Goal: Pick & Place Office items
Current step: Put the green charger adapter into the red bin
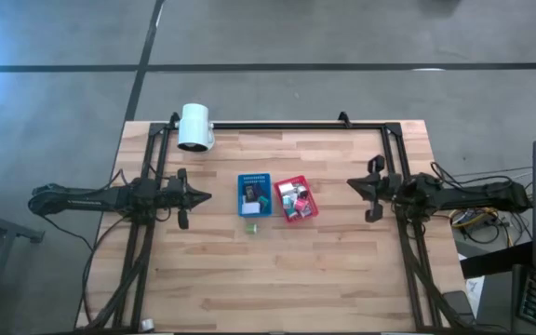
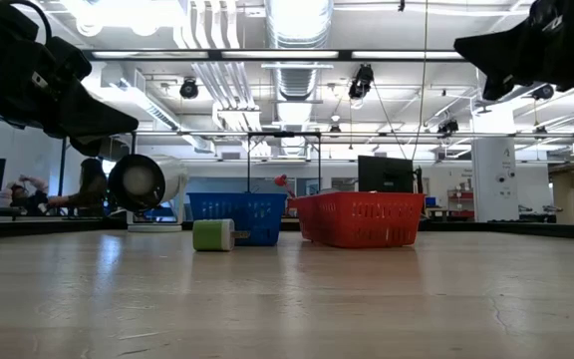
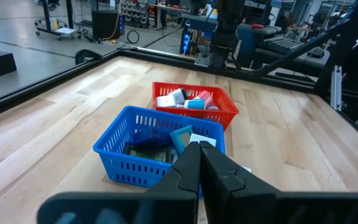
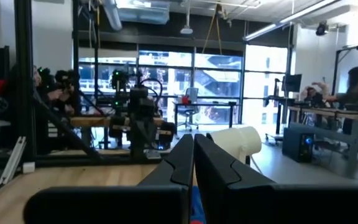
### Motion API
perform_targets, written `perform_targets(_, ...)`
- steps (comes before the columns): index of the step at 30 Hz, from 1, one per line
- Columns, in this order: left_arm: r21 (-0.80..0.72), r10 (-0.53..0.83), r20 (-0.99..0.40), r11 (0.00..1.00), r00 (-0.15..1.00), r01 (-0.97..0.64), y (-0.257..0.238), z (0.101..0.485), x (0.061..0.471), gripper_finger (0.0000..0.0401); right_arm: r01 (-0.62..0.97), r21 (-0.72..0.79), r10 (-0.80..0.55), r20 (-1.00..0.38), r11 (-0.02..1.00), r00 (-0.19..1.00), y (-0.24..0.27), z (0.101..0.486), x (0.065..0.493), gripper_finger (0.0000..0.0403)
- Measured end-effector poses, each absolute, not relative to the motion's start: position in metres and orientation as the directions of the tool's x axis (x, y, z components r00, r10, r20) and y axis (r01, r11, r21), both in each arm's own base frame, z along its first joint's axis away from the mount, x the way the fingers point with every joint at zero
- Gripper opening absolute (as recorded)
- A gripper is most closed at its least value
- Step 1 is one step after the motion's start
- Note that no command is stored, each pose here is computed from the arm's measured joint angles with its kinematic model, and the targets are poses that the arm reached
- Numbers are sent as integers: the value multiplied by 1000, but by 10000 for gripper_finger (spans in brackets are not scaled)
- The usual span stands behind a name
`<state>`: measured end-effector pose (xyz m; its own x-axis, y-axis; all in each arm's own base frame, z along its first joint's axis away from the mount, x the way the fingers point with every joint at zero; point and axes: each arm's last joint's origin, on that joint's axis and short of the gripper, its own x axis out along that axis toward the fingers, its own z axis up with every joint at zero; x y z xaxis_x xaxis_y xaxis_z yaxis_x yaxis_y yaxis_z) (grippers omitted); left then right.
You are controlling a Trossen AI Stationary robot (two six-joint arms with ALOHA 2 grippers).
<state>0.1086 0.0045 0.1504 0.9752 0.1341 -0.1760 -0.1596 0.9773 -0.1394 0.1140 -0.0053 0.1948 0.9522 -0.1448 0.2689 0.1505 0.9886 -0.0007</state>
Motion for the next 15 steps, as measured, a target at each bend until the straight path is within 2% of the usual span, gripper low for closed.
perform_targets(6,-139,134,-177,977,975,-160,4,150,109,9,205,-4,-200,188,979,962,-7,187,110,8)
perform_targets(15,-141,135,-180,977,974,-161,4,151,109,9,215,11,-213,193,977,958,-7,187,108,8)
